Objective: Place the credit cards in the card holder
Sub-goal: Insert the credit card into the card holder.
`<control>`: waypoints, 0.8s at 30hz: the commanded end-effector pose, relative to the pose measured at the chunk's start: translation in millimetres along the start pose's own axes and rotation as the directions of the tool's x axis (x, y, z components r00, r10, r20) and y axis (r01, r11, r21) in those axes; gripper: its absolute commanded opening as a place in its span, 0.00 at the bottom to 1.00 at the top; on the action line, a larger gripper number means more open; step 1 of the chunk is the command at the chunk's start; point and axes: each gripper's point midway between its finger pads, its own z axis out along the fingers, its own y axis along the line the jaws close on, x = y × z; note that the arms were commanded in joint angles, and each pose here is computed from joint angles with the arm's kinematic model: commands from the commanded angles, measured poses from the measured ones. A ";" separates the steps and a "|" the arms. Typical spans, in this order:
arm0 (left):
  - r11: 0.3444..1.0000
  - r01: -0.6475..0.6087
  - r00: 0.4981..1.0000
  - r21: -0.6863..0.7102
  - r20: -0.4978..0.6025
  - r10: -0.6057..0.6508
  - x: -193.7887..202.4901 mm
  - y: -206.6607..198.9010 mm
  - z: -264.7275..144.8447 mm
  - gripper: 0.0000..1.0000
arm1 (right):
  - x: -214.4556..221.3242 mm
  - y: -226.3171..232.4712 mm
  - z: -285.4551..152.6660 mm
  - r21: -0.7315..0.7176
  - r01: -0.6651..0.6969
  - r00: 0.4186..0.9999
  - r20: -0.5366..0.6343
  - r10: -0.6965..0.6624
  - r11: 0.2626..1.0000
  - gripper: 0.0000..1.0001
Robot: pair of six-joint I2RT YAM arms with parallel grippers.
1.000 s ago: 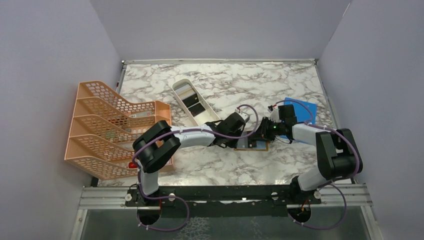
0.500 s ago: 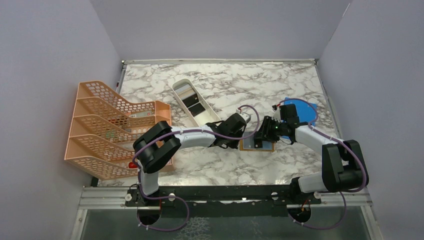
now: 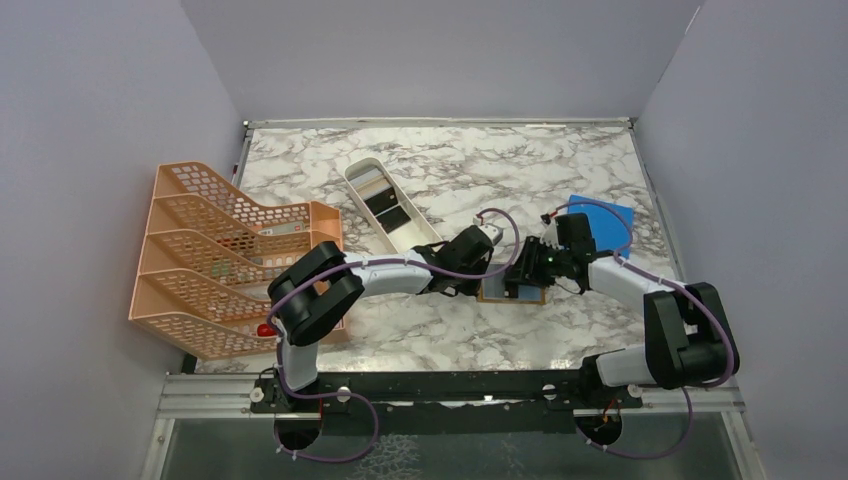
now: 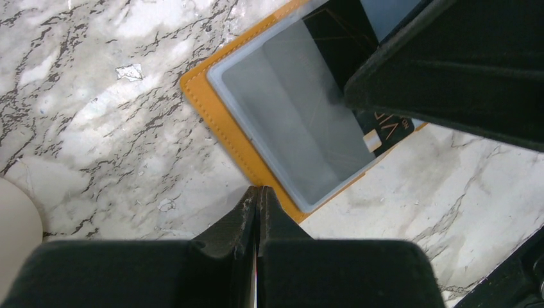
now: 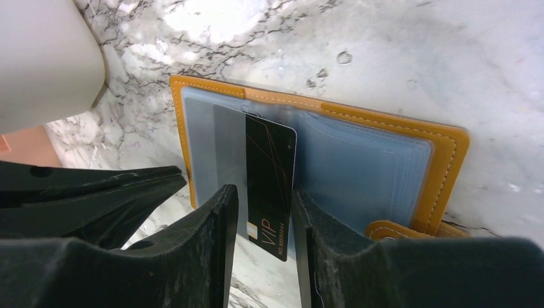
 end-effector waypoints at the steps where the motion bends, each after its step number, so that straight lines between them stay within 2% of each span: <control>1: 0.999 0.004 1.000 0.036 0.010 -0.005 -3.4 -9.9 5.8 0.03 | 16.0 11.1 8.8 -0.051 -0.003 0.999 -0.044 0.001 0.999 0.40; 7: 0.999 0.010 1.000 0.040 0.011 -0.010 -3.3 -10.8 7.1 0.03 | 21.1 18.9 17.8 -0.054 0.040 0.997 -0.064 -0.043 0.998 0.41; 17: 1.000 0.012 0.999 0.022 0.035 -0.013 -8.1 -7.2 -0.3 0.03 | -0.3 -2.0 -9.2 0.158 0.048 0.998 0.036 -0.054 0.986 0.48; 24: 1.000 0.020 0.998 0.009 0.058 -0.020 -13.7 -5.7 -4.0 0.03 | -4.7 15.5 -4.3 0.064 0.053 0.998 0.043 -0.056 0.997 0.46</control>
